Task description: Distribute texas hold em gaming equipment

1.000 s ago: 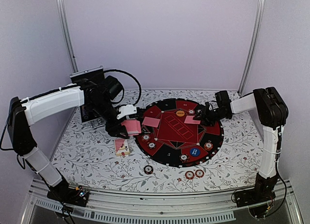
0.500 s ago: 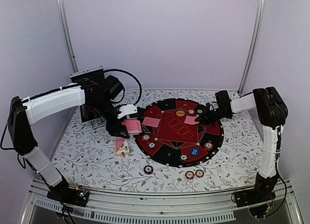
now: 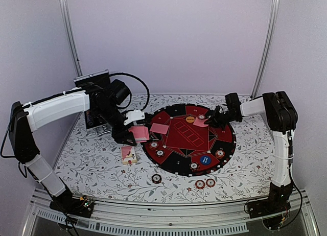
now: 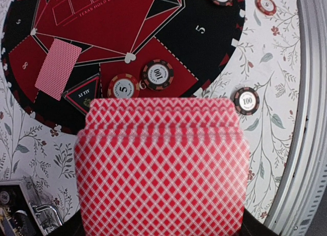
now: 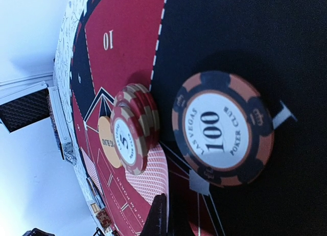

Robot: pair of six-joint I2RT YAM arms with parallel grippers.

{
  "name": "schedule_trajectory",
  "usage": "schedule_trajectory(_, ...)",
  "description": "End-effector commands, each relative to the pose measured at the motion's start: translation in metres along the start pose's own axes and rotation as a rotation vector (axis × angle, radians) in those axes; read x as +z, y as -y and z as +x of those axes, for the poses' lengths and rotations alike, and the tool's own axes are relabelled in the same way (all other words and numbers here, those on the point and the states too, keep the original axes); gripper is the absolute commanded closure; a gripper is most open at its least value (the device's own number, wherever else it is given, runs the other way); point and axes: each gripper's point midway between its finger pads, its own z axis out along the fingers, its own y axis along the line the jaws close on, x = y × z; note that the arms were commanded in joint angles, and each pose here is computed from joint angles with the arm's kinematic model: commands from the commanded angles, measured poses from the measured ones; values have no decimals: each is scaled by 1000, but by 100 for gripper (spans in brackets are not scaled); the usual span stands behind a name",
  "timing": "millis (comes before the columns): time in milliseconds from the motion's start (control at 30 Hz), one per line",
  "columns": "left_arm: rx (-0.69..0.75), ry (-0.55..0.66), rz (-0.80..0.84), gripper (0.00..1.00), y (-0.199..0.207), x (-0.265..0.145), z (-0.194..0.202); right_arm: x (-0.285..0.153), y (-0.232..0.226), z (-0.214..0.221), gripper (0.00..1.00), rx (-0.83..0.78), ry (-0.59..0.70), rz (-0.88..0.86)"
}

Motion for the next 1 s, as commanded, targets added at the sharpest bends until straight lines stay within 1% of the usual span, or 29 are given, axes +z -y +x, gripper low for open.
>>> schedule_trajectory(0, -2, 13, 1, 100, 0, -3, -4, 6, 8, -11, 99, 20, 22, 21)
schedule_trajectory(133, -3, 11, 0, 100, 0, -2, -3, 9, 10, -11, 99, 26, 21, 19)
schedule_trajectory(200, -4, 10, 2, 100, 0, -2, -3, 11, 12, -8, 96, 29, 11, 18)
schedule_trajectory(233, -3, 10, 1, 100, 0, -2, -3, 11, 14, -7, 94, 32, 9, 22)
schedule_trajectory(333, -4, 10, 1, 100, 0, -2, -3, 10, 21, 0, 72, 36, 6, 40)
schedule_trajectory(367, -4, 10, 2, 100, 0, -2, -3, 8, 22, 2, 67, 35, 8, 43)
schedule_trajectory(433, -5, 11, 5, 100, 0, -1, -3, 5, 24, 6, 60, 33, 9, 51)
schedule_trajectory(600, -3, 12, 5, 100, 0, -2, -4, -9, 21, 11, 49, 16, 28, 65)
schedule_trajectory(800, -3, 15, 7, 100, 0, -3, -5, -32, 29, 20, 38, -13, 52, 162)
schedule_trajectory(967, -4, 16, 12, 100, 1, -3, -6, -53, 23, 22, 34, -61, 81, 206)
